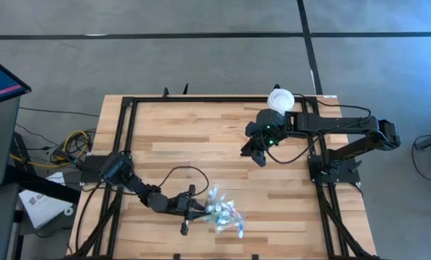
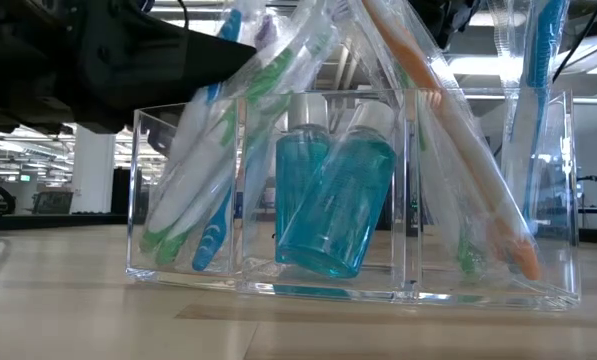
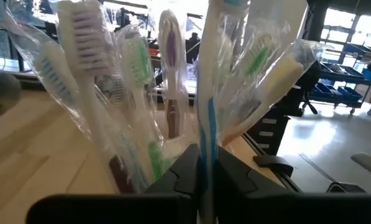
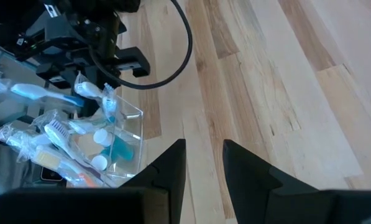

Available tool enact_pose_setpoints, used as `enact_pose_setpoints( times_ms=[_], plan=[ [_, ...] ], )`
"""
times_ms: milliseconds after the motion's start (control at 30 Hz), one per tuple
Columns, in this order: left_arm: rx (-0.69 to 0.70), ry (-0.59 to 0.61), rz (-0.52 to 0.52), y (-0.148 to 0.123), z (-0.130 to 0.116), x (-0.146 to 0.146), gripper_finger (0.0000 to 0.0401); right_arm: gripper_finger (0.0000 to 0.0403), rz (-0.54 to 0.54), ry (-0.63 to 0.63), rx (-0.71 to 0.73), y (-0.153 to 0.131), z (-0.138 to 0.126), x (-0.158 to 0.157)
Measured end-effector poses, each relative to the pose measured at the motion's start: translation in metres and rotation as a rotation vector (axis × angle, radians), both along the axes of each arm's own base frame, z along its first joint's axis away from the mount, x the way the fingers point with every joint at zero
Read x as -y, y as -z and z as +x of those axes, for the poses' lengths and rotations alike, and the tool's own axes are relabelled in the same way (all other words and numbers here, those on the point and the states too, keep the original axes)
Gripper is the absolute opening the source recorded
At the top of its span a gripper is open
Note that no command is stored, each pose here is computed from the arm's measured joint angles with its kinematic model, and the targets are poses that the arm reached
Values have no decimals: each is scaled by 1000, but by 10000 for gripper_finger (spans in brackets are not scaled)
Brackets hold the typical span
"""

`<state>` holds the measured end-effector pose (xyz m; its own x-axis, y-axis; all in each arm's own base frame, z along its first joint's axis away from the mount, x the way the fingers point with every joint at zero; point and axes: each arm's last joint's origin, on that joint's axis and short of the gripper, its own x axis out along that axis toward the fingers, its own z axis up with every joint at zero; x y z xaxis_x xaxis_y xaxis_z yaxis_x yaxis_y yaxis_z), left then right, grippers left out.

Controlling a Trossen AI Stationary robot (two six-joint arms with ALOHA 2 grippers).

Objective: Pick & Place toothbrushing station
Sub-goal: Put the blue toothbrush into the transparent organizer

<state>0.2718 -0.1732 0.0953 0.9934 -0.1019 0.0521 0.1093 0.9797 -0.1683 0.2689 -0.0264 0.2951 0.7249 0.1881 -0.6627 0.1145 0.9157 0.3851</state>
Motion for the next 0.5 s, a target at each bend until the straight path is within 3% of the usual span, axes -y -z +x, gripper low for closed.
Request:
enact_pose_setpoints(
  times_ms=[500],
  plan=[
    [26, 43, 27, -7, 0, 1, 41, 98, -12, -13, 7, 0, 0, -1]
  ],
)
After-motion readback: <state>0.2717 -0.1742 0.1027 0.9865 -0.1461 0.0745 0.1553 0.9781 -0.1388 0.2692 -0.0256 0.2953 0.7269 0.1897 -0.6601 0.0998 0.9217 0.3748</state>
